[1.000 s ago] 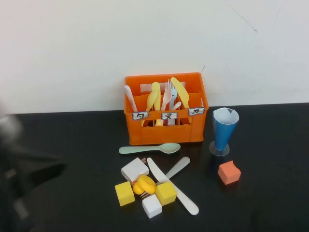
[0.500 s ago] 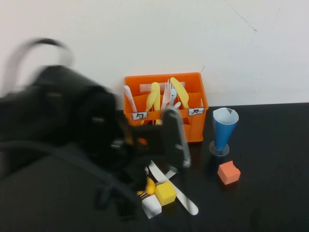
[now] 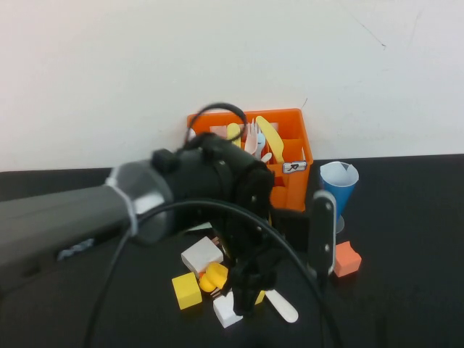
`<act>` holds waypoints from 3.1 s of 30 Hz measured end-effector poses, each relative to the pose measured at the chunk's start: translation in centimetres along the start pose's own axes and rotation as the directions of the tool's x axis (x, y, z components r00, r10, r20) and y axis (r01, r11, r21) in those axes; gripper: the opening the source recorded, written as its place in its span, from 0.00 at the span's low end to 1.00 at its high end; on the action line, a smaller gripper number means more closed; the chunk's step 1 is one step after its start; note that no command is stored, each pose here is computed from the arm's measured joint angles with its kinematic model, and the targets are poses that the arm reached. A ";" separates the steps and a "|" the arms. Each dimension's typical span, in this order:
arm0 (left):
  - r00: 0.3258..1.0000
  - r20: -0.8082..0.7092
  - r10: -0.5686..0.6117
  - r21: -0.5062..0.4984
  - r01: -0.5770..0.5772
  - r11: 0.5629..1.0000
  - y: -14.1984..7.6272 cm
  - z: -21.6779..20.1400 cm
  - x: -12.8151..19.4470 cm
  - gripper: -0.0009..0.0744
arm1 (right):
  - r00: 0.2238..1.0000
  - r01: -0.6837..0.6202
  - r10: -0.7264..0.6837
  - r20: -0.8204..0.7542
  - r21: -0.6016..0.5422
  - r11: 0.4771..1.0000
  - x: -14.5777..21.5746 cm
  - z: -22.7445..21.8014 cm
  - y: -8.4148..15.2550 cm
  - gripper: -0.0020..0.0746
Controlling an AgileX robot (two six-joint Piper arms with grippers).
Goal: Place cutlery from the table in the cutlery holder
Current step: Pick up the knife
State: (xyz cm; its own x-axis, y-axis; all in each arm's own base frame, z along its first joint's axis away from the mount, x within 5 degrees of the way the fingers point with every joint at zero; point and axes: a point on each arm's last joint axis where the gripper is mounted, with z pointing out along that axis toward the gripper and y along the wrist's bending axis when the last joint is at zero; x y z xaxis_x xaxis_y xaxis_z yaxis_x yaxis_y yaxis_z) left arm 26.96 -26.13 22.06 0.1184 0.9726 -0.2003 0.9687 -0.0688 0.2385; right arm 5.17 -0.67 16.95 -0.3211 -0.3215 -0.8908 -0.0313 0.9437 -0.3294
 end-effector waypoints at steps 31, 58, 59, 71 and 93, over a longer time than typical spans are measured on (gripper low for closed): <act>0.976 0.067 0.208 0.043 -0.211 0.977 -0.1 11.1 -0.7 0.39 | 1.000 0.000 0.000 0.000 0.000 1.000 0.0 0.0 0.0 0.02; 0.996 0.087 0.005 0.181 -0.021 0.983 -0.3 12.7 0.5 0.22 | 1.000 0.001 -0.001 0.000 0.000 1.000 0.0 0.0 0.0 0.02; 0.996 0.082 -0.027 0.194 0.011 0.981 -0.4 12.7 0.5 0.22 | 1.000 0.001 -0.001 0.000 0.000 1.000 0.0 0.0 0.0 0.02; 0.983 0.047 -0.178 0.224 0.164 0.961 -0.6 12.7 0.5 0.30 | 1.000 0.002 -0.002 0.000 0.001 1.000 0.0 0.0 0.0 0.02; 0.992 0.036 -0.123 0.201 0.113 0.973 -0.4 12.7 0.7 0.21 | 1.000 0.002 -0.002 0.000 0.002 1.000 0.0 0.0 0.0 0.02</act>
State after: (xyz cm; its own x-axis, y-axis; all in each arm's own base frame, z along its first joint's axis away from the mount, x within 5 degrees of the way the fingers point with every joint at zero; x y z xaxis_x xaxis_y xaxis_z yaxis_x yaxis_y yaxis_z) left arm 29.44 -28.27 9.78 0.0062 0.9649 -0.2624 0.9998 -0.0014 0.0184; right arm 5.17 -0.68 16.95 -0.3213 -0.3236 -0.8900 -0.0304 0.9428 -0.3319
